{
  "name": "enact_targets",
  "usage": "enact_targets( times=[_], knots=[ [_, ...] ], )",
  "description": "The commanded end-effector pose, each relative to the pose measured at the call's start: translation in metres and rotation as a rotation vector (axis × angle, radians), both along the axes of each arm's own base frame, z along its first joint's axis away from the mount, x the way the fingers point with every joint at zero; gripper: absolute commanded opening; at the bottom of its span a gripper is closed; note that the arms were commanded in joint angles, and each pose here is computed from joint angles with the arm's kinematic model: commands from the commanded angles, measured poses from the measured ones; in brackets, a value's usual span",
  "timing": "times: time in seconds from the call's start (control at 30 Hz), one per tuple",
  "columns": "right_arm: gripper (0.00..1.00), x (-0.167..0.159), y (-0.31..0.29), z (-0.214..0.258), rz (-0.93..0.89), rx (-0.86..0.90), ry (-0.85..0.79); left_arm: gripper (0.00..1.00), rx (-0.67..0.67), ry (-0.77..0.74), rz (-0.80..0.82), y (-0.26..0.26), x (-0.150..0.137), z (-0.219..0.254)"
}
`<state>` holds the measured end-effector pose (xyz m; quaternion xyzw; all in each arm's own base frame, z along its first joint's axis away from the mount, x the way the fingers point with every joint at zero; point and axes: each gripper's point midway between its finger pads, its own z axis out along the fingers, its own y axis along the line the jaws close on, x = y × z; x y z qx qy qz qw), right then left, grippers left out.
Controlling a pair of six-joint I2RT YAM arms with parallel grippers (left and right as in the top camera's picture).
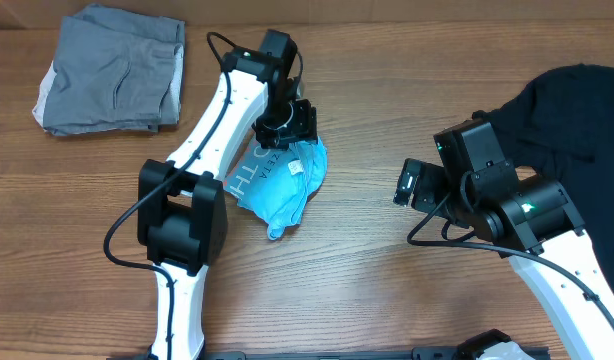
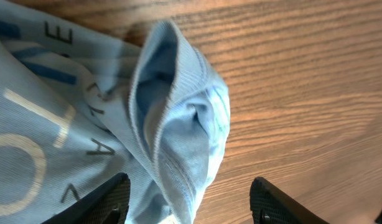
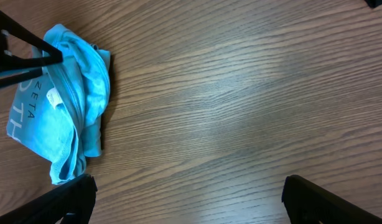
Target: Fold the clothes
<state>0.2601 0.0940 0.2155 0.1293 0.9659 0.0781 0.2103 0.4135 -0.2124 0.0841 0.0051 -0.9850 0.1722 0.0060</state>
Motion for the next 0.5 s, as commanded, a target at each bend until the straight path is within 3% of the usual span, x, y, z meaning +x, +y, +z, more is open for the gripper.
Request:
enact_targets(
  times=[0.0,0.27,0.47],
  knots=[
    [1.0,0.0028,-0.0014,0.0025,-0.008,-0.004,-0.013,0.64,0.043,0.017,-0.059,-0.0094,-0.0084,-0.0169],
    [1.0,0.0028,-0.0013,0.0025,-0.008,-0.003,-0.013,0.53,0.057,0.011,-0.076,-0.0158,-0.0114,-0.0189],
    [1.0,0.0028,-0.0014,0.0025,-0.008,-0.004,-0.013,0.32,0.056,0.012,-0.077,-0.0171,-0.0121,-0.0189]
  ],
)
